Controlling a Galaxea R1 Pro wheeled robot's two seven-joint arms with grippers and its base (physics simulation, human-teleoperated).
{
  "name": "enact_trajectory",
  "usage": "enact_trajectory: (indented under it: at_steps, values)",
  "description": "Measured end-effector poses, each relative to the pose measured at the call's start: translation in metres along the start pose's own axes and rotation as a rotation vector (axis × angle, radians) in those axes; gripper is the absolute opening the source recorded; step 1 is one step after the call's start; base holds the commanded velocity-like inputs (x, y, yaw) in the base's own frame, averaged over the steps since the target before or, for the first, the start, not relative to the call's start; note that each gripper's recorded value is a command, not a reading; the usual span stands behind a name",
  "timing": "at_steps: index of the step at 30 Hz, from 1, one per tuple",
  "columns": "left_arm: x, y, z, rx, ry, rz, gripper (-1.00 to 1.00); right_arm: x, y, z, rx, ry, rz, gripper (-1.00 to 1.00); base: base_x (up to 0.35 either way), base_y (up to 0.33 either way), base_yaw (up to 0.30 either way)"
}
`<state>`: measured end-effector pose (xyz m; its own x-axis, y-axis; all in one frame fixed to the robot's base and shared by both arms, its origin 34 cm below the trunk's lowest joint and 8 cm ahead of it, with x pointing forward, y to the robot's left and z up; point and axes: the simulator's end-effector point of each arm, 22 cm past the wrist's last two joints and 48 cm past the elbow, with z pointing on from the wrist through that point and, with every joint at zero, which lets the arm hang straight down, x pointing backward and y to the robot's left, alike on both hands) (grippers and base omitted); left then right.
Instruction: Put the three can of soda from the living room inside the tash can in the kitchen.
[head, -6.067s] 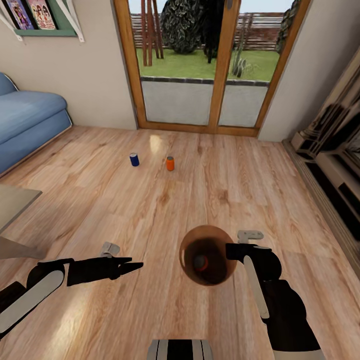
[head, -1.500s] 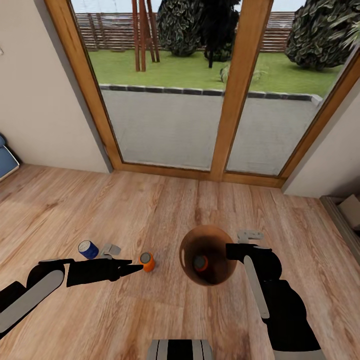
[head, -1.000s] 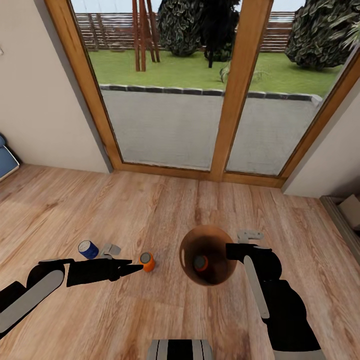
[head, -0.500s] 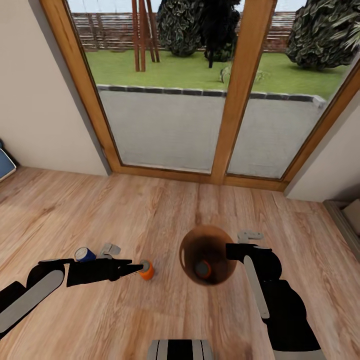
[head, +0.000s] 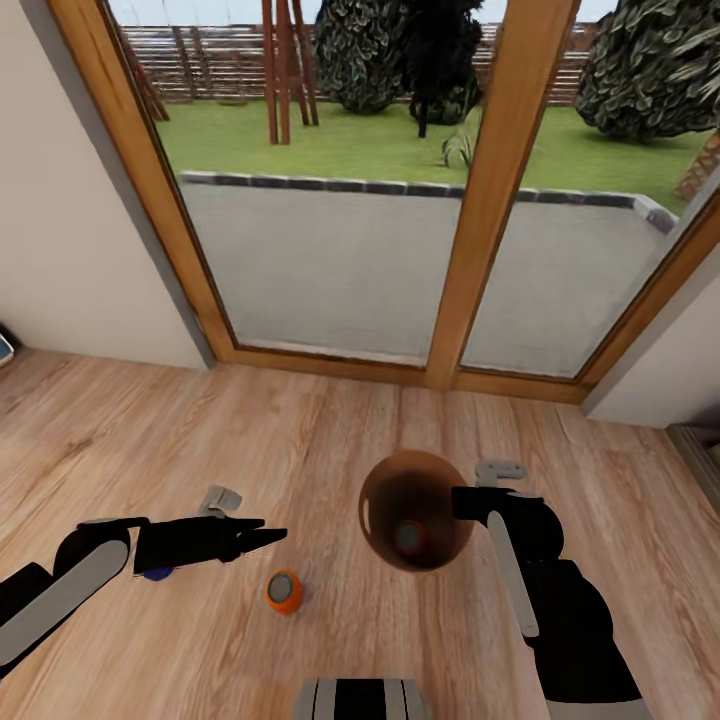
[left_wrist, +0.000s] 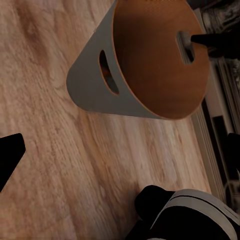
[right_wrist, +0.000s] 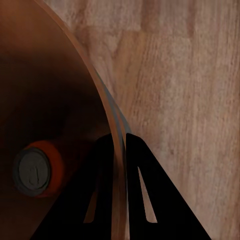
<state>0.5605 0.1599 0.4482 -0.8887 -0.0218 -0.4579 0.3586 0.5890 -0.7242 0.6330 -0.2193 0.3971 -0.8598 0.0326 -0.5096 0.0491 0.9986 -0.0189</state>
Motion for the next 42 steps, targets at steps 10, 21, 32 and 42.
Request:
enact_trajectory:
  at_steps: [10, 21, 32, 42]
  values:
    - [-0.001, -0.002, 0.0, 0.012, -0.003, 0.002, 1.0, 0.0, 0.0, 0.0, -0.001, -0.001, 0.0, -1.0, 0.07, 0.0, 0.0]
    - [0.0, -0.004, 0.0, 0.02, -0.001, 0.001, 1.0, 0.0, 0.001, 0.0, -0.002, 0.0, -0.001, -1.0, 0.0, 0.0, 0.0]
    - [0.003, -0.011, 0.008, 0.037, 0.004, -0.009, 1.0, 0.0, 0.001, 0.0, -0.002, 0.0, -0.001, -1.0, 0.0, 0.0, 0.0]
    - [0.002, -0.012, 0.008, 0.041, 0.001, -0.009, 1.0, 0.0, 0.0, 0.0, -0.002, 0.0, 0.0, -1.0, 0.0, 0.0, 0.0]
